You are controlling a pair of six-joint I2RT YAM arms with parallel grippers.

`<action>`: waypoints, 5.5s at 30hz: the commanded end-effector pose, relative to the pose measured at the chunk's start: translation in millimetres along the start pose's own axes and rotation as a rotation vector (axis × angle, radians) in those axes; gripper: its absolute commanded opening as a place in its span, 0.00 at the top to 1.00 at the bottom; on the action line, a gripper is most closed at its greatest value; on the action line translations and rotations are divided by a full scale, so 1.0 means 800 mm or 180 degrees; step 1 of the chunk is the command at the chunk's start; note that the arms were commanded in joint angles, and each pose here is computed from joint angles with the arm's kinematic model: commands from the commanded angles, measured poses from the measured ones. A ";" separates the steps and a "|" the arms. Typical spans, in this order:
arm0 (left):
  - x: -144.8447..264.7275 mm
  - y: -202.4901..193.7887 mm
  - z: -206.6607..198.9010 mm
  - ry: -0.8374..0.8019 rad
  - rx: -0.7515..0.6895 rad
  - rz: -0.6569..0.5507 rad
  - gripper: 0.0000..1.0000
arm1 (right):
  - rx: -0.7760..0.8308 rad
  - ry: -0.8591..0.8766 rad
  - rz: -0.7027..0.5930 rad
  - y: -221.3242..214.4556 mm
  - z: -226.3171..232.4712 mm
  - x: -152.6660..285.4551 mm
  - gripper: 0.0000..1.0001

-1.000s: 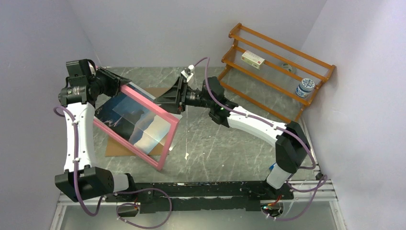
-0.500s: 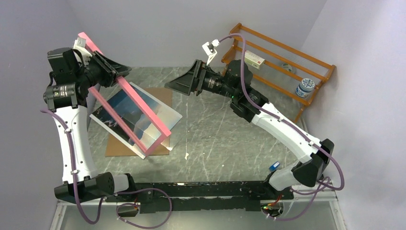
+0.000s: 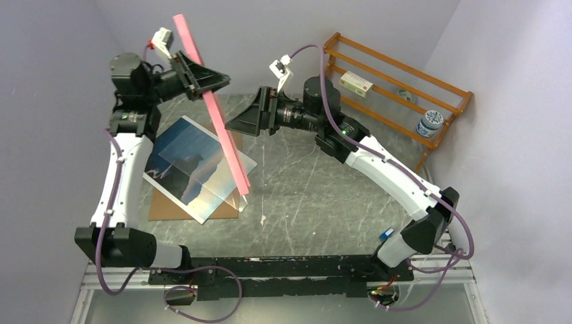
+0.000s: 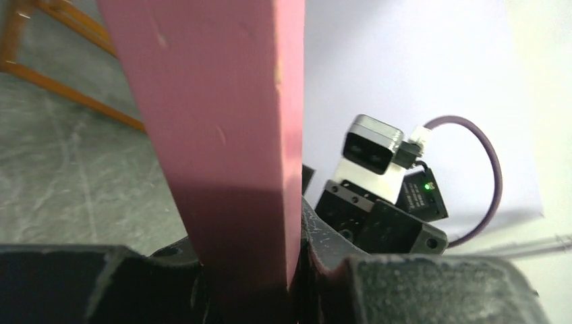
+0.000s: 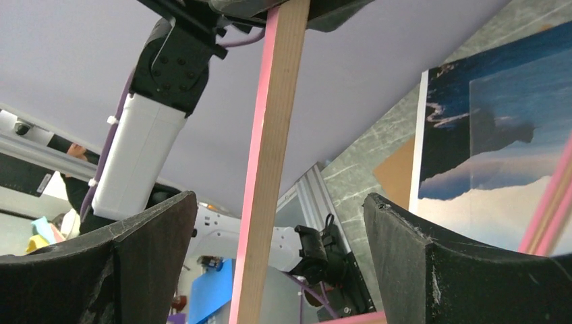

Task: Put the photo into the frame
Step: Turn over the photo frame at the center of the board.

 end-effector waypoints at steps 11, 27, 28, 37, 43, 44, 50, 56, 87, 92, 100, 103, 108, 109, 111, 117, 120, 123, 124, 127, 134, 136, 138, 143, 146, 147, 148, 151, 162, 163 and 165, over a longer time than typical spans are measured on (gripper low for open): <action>-0.086 -0.016 -0.005 -0.0974 0.0010 0.0720 0.98 | -0.0446 -0.0265 -0.0086 -0.013 -0.014 -0.009 0.44; -0.096 -0.020 0.008 -0.1179 0.0444 0.0857 0.97 | -0.0732 0.0026 -0.0507 -0.030 -0.043 -0.009 0.42; -0.096 -0.021 0.008 -0.1162 0.0455 0.0862 0.97 | -0.0756 0.0095 -0.0530 -0.029 -0.044 -0.010 0.43; -0.101 -0.022 0.018 -0.0997 0.0491 0.0866 0.98 | -0.0854 0.0501 -0.0641 -0.018 -0.044 -0.010 0.80; -0.102 -0.024 0.032 -0.0744 0.0499 0.0896 0.76 | -0.0884 0.0292 -0.0675 -0.020 -0.049 -0.001 1.00; -0.101 -0.024 0.034 -0.0684 0.0484 0.0891 0.66 | -0.0856 0.0239 -0.0687 -0.018 -0.047 0.003 1.00; -0.077 -0.021 0.057 -0.0146 0.0344 0.0792 0.14 | -0.0709 -0.0266 -0.0582 -0.019 -0.047 0.020 1.00; -0.024 -0.012 0.082 0.0457 0.0293 0.0448 0.06 | -0.0523 -0.0875 -0.0330 -0.023 -0.055 0.036 1.00; 0.071 -0.037 0.249 0.2980 0.0478 -0.0365 0.06 | 0.0182 -0.2338 0.1563 -0.232 -0.186 0.001 1.00; 0.082 -0.035 0.269 0.3266 0.0476 -0.0455 0.06 | 0.0499 -0.2419 0.1836 -0.263 -0.212 0.013 1.00; 0.095 -0.039 0.311 0.3532 0.0627 -0.0573 0.06 | 0.0416 -0.2621 0.2069 -0.301 -0.243 0.008 0.99; 0.098 -0.045 0.328 0.3579 0.0705 -0.0518 0.07 | 0.0366 -0.2758 0.2062 -0.308 -0.254 0.003 0.98; 0.104 -0.056 0.351 0.3650 0.0884 -0.0443 0.07 | 0.0417 -0.2882 0.2115 -0.313 -0.271 -0.012 0.91; 0.106 -0.058 0.355 0.3652 0.0912 -0.0435 0.06 | 0.0428 -0.2895 0.2160 -0.316 -0.275 -0.014 0.87; 0.110 -0.062 0.362 0.3676 0.0932 -0.0434 0.06 | 0.0440 -0.2897 0.2176 -0.314 -0.276 -0.017 0.78; 0.130 -0.064 0.379 0.3822 0.1024 -0.0534 0.06 | 0.0476 -0.2851 0.2024 -0.283 -0.258 -0.025 0.48; 0.140 -0.048 0.384 0.3802 0.1050 -0.0675 0.06 | 0.0493 -0.2775 0.1965 -0.266 -0.248 -0.031 0.40; 0.149 -0.024 0.389 0.3757 0.1056 -0.0853 0.06 | 0.0485 -0.2714 0.1911 -0.258 -0.241 -0.034 0.37; 0.151 -0.015 0.390 0.3743 0.1047 -0.0920 0.06 | 0.0482 -0.2693 0.1899 -0.256 -0.239 -0.034 0.37; 0.161 0.014 0.401 0.3657 0.1023 -0.1104 0.06 | 0.0512 -0.2648 0.1871 -0.252 -0.236 -0.033 0.36; 0.174 0.064 0.442 0.3377 0.1119 -0.1193 0.11 | 0.0702 -0.2476 0.1939 -0.250 -0.238 -0.040 0.37; 0.167 0.072 0.446 0.3159 0.1131 -0.1110 0.17 | 0.0699 -0.2343 0.1912 -0.246 -0.232 -0.045 0.38; 0.157 0.075 0.440 0.2866 0.1124 -0.1075 0.22 | 0.0583 -0.2241 0.1872 -0.246 -0.225 -0.048 0.38; 0.136 0.064 0.415 0.2662 0.0989 -0.0925 0.27 | 0.0042 -0.1998 0.1626 -0.243 -0.205 -0.057 0.39; 0.129 0.046 0.412 0.2727 0.1037 -0.0873 0.29 | -0.0316 -0.2186 0.1409 -0.239 -0.200 -0.057 0.39; 0.127 0.037 0.413 0.2755 0.1107 -0.0833 0.29 | -0.0571 -0.2259 0.1297 -0.237 -0.199 -0.058 0.39; 0.127 0.027 0.414 0.2785 0.1189 -0.0807 0.29 | -0.0806 -0.2295 0.1211 -0.239 -0.199 -0.058 0.39; 0.128 -0.006 0.415 0.2851 0.1386 -0.0728 0.28 | -0.1499 -0.2321 0.0965 -0.255 -0.201 -0.056 0.39; 0.102 -0.092 0.397 0.2717 0.1029 0.0045 0.30 | -0.2454 -0.2466 0.0542 -0.332 -0.194 -0.060 0.39; 0.101 -0.093 0.398 0.2677 0.1031 0.0074 0.33 | -0.2484 -0.2467 0.0527 -0.338 -0.194 -0.060 0.39; 0.095 -0.092 0.396 0.2520 0.1037 0.0078 0.38 | -0.2571 -0.2519 0.0527 -0.350 -0.196 -0.059 0.39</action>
Point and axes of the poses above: each gripper's point midway between its finger pads, its own x axis back along the fingers, its own z axis along the line the jaws close on, y = z × x, the point moved 9 cm from there along x, back along the fingers, and after that the axes turned 9 degrees about x, right-handed, at the moved point
